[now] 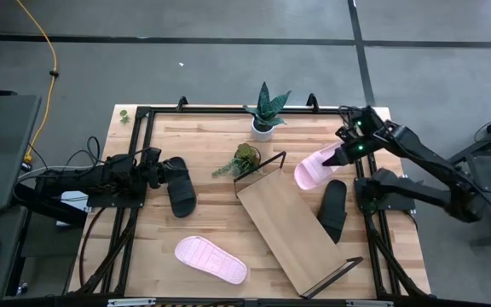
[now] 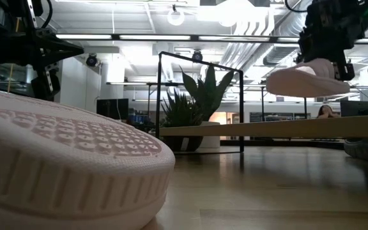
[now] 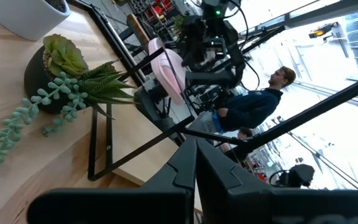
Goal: Pick and place slides into the shelf
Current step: Put the top right pink slipper on the shelf
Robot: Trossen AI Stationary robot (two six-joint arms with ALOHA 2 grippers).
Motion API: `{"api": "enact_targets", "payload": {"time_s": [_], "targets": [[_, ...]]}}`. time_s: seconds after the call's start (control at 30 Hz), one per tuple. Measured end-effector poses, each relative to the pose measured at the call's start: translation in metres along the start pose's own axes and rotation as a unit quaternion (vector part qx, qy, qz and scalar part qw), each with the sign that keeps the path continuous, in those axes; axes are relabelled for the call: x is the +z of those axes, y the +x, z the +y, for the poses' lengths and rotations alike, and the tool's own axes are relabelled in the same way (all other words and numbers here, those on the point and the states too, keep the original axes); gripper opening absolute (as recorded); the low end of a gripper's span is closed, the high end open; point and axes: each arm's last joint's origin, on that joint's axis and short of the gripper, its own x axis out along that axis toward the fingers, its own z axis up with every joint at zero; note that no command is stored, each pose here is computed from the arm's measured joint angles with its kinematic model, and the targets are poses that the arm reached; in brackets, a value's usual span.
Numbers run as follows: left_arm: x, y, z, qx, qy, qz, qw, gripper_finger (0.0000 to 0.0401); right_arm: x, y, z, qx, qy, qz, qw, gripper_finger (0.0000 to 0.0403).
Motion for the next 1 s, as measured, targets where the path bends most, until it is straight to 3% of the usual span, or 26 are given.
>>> {"api": "enact_targets", "payload": {"time_s": [0.57, 1.0], "targets": [[0.0, 0.0, 0.0, 0.0, 0.002, 0.0, 1.0, 0.0001, -0.009, 0.037, 0.047, 0.007, -0.016, -0.025, 1.0, 0.0], [0.0, 0.0, 0.0, 0.0, 0.016, 0.0, 1.0, 0.0001, -0.013, 0.103, 0.068, 0.015, -0.024, 0.028, 0.999, 0.0]]}}
